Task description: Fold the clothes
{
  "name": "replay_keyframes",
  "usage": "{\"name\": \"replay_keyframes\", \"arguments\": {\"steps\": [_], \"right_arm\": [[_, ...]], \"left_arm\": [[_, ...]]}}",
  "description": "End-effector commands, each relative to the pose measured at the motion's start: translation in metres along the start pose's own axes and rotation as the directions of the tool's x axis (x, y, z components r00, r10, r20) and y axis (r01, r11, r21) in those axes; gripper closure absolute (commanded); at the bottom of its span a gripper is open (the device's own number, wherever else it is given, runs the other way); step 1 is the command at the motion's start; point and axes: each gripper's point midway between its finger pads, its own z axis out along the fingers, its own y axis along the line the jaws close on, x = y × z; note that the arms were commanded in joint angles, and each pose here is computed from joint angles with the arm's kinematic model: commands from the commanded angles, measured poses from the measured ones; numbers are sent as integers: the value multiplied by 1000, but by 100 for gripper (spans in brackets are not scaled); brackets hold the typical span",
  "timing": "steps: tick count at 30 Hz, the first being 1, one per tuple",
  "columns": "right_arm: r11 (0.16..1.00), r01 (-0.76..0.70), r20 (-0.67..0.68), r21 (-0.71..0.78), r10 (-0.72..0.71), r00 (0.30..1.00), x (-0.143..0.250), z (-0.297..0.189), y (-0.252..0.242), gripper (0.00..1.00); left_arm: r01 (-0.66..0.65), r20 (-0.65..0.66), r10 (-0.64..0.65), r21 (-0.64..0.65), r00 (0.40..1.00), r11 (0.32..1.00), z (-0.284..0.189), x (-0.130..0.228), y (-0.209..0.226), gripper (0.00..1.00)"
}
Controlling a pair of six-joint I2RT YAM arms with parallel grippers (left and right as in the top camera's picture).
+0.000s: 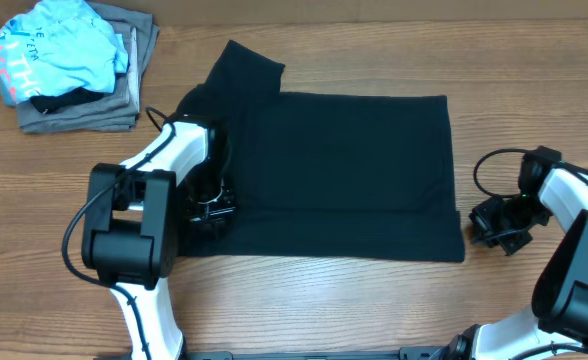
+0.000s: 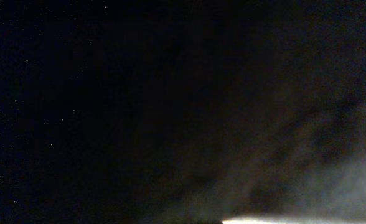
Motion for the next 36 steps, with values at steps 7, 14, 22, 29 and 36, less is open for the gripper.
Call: {"name": "replay_keyframes", "arguments": {"steps": [7, 14, 22, 29, 36], "right_arm": [[984, 18, 223, -177, 22, 975, -14, -81, 21, 95], [816, 323, 319, -480, -181, 930, -6, -133, 99, 32], [674, 497, 453, -547, -260, 852, 4, -169, 151, 5], [678, 565, 516, -470, -308, 799, 18, -165, 172, 0], [728, 592, 496, -346, -393, 774, 42, -141, 170, 0]], "left_arm": [[33, 460, -51, 49, 887, 998, -115, -6, 18, 66], [-92, 707, -33, 139, 707, 986, -186, -39, -6, 21], [-295, 857, 31, 143, 514, 945, -277, -73, -46, 11], [-293, 904, 104, 25, 416, 956, -328, -136, -59, 9], [-269, 896, 211, -109, 390, 957, -296, -222, -70, 7]]}}
